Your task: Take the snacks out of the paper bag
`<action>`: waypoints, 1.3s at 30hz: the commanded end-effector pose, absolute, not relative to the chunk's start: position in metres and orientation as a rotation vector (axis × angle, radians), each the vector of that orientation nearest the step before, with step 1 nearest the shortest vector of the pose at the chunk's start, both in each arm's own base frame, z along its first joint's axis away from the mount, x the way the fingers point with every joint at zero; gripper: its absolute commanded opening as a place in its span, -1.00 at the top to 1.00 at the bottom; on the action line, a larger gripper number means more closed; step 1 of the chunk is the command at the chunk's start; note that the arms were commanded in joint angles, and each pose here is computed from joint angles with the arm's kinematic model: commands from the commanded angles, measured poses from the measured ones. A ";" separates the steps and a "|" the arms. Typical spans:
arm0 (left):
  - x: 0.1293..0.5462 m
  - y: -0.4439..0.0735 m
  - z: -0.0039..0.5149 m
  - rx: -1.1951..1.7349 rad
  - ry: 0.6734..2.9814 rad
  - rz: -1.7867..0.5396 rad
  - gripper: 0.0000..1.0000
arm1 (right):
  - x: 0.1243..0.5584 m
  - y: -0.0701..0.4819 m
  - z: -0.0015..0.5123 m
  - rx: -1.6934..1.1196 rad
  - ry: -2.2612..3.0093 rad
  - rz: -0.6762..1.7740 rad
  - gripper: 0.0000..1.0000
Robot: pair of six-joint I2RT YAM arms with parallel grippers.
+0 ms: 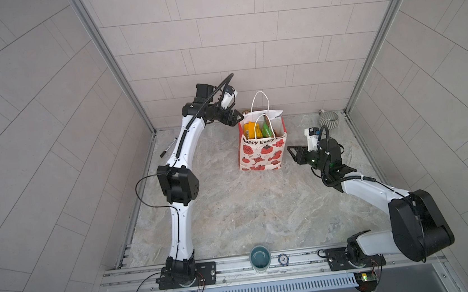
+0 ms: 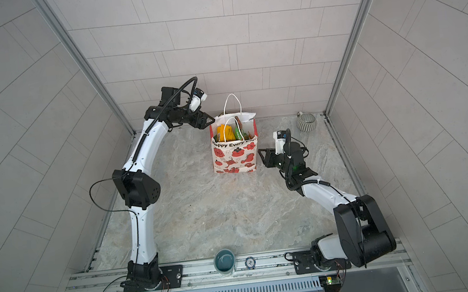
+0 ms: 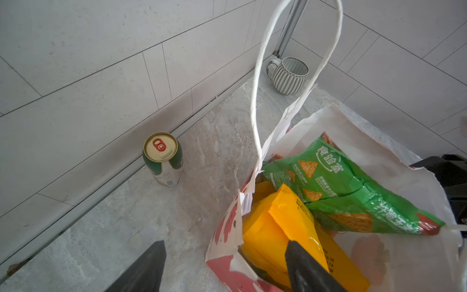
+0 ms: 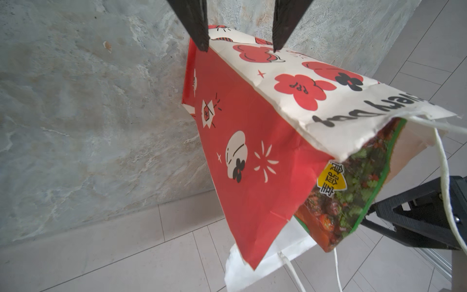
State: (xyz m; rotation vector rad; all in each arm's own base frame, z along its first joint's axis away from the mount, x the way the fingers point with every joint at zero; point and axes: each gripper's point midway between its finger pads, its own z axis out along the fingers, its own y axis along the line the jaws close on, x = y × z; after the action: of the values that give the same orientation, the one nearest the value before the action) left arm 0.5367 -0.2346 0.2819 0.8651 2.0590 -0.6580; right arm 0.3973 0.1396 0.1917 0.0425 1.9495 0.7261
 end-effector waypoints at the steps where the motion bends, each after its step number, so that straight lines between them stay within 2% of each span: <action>1: 0.543 -0.250 0.298 0.857 1.998 -0.660 -0.61 | 0.390 0.148 0.198 0.002 1.930 0.730 0.15; 5: 0.554 -0.259 0.289 0.814 1.999 -0.692 -0.54 | 0.388 0.160 0.194 -0.023 1.940 0.745 0.16; 11: 0.561 -0.267 0.281 0.825 1.992 -0.691 -0.30 | 0.387 0.172 0.194 -0.049 1.927 0.763 0.16; 15: 0.565 -0.264 0.278 0.828 1.997 -0.652 -0.26 | 0.387 0.169 0.196 -0.052 1.922 0.739 0.14; 18: 0.566 -0.261 0.270 0.848 2.014 -0.617 -0.17 | 0.386 0.166 0.200 -0.052 1.906 0.721 0.14; 20: 0.564 -0.263 0.265 0.867 2.020 -0.619 0.04 | 0.385 0.166 0.202 -0.054 1.896 0.722 0.13; 23: 0.562 -0.265 0.265 0.880 2.017 -0.632 0.12 | 0.385 0.164 0.202 -0.048 1.896 0.712 0.13; 25: 0.558 -0.270 0.265 0.900 2.008 -0.651 0.25 | 0.385 0.162 0.202 -0.044 1.899 0.702 0.13; 32: 0.553 -0.275 0.254 0.953 2.023 -0.618 0.24 | 0.383 0.162 0.204 -0.047 1.889 0.706 0.12; 34: 0.554 -0.275 0.251 0.951 2.028 -0.615 0.38 | 0.383 0.162 0.205 -0.047 1.887 0.705 0.11; 38: 0.554 -0.276 0.252 0.952 2.024 -0.616 0.44 | 0.383 0.161 0.205 -0.045 1.884 0.703 0.11; 39: 0.554 -0.277 0.253 0.956 2.020 -0.615 0.52 | 0.382 0.161 0.204 -0.042 1.886 0.701 0.11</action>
State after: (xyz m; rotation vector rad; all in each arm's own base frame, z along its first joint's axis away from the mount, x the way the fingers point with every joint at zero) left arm 0.5537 -0.2739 0.2511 0.9339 2.0370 -0.6270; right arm 0.3850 0.1627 0.1966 -0.0365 1.9182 0.7114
